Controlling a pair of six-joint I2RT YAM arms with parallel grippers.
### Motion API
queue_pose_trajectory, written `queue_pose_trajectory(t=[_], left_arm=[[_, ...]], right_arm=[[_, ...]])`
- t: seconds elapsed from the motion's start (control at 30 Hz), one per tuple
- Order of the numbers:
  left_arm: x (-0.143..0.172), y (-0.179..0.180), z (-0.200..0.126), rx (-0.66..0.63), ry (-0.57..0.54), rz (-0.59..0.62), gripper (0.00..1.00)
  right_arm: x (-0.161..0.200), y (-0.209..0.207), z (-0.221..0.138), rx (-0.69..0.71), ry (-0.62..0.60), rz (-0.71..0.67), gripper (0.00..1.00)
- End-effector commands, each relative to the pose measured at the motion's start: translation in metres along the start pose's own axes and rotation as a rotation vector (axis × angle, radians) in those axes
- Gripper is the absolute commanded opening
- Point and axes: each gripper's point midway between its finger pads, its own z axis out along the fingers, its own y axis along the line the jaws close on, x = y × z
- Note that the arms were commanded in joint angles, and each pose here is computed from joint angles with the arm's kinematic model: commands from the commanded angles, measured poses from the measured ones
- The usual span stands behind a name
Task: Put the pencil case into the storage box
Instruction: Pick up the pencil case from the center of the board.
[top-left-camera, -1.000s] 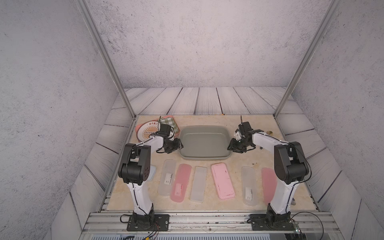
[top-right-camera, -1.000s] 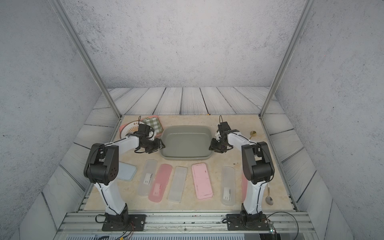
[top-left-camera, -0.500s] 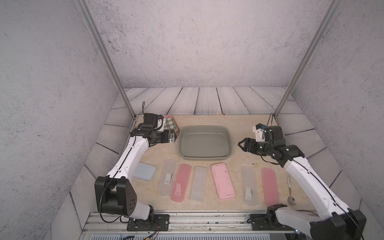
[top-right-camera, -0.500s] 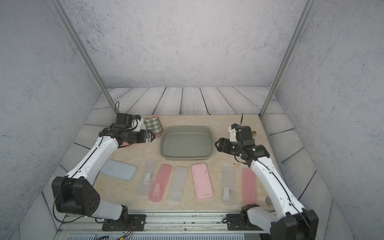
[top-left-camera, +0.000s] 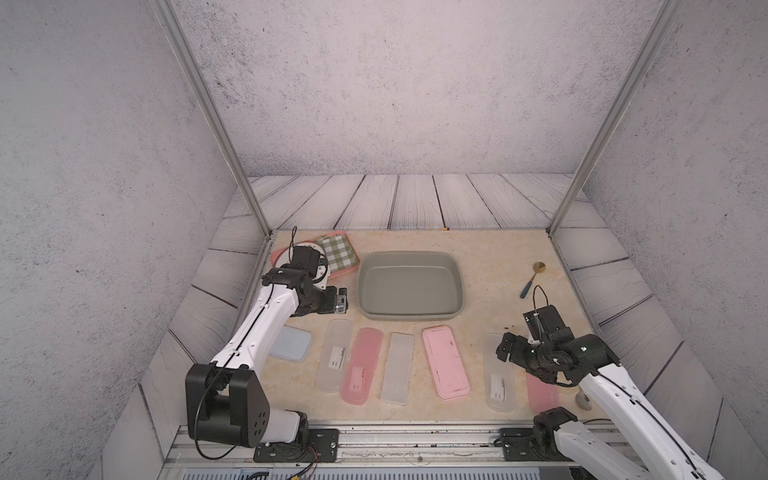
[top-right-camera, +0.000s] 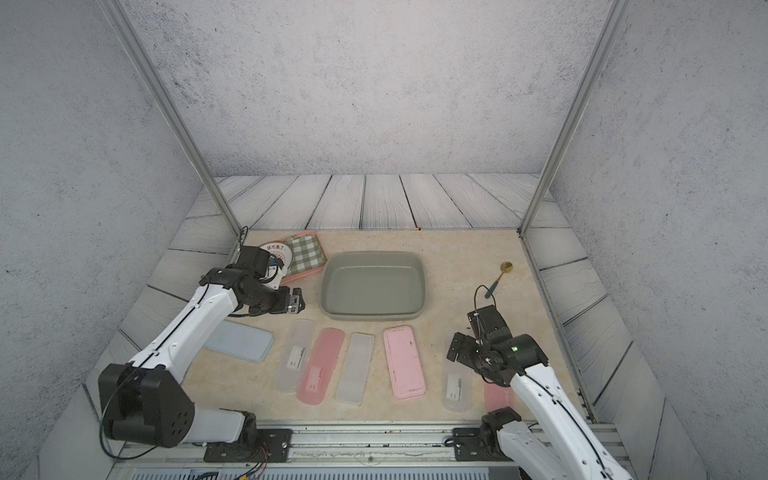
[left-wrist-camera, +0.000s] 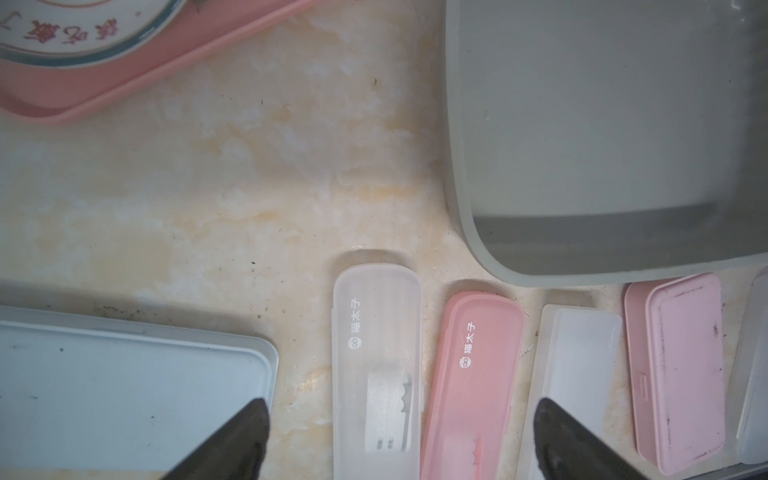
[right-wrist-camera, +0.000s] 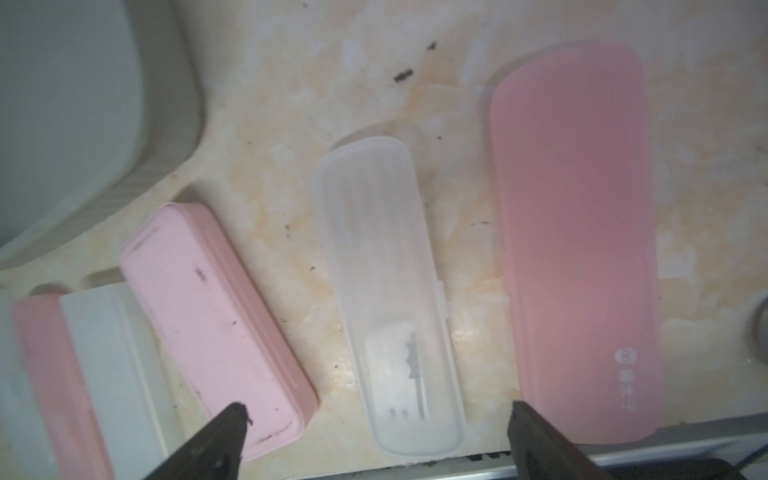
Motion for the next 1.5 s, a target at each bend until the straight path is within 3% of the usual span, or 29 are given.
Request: queue_pose_trajectory(t=[0.0, 0.13, 0.33, 0.7, 1.3, 1.47], left_arm=[[0.005, -0.015, -0.003, 0.086, -0.039, 0.071, 1.0], [0.026, -0.061, -0.014, 0.365, -0.04, 0.249, 1.0], [0.04, -0.078, -0.046, 0.435, -0.133, 0.495, 1.0], [0.066, -0.115, -0.096, 0.688, -0.192, 0.676, 1.0], [0.066, -0.098, -0.084, 0.566, -0.205, 0.672, 1.0], [0.065, -0.096, -0.083, 0.551, -0.204, 0.67, 1.0]], right_arm=[[0.005, -0.001, 0.021, 0.014, 0.029, 0.03, 0.99], [0.007, 0.002, 0.037, 0.046, 0.041, -0.041, 0.99], [0.025, -0.005, 0.055, 0.112, 0.094, -0.083, 0.99], [0.034, -0.01, 0.064, 0.21, 0.12, -0.154, 0.93], [0.032, 0.009, 0.082, 0.207, 0.148, -0.129, 0.94], [0.036, 0.012, 0.091, 0.19, 0.155, -0.097, 0.9]])
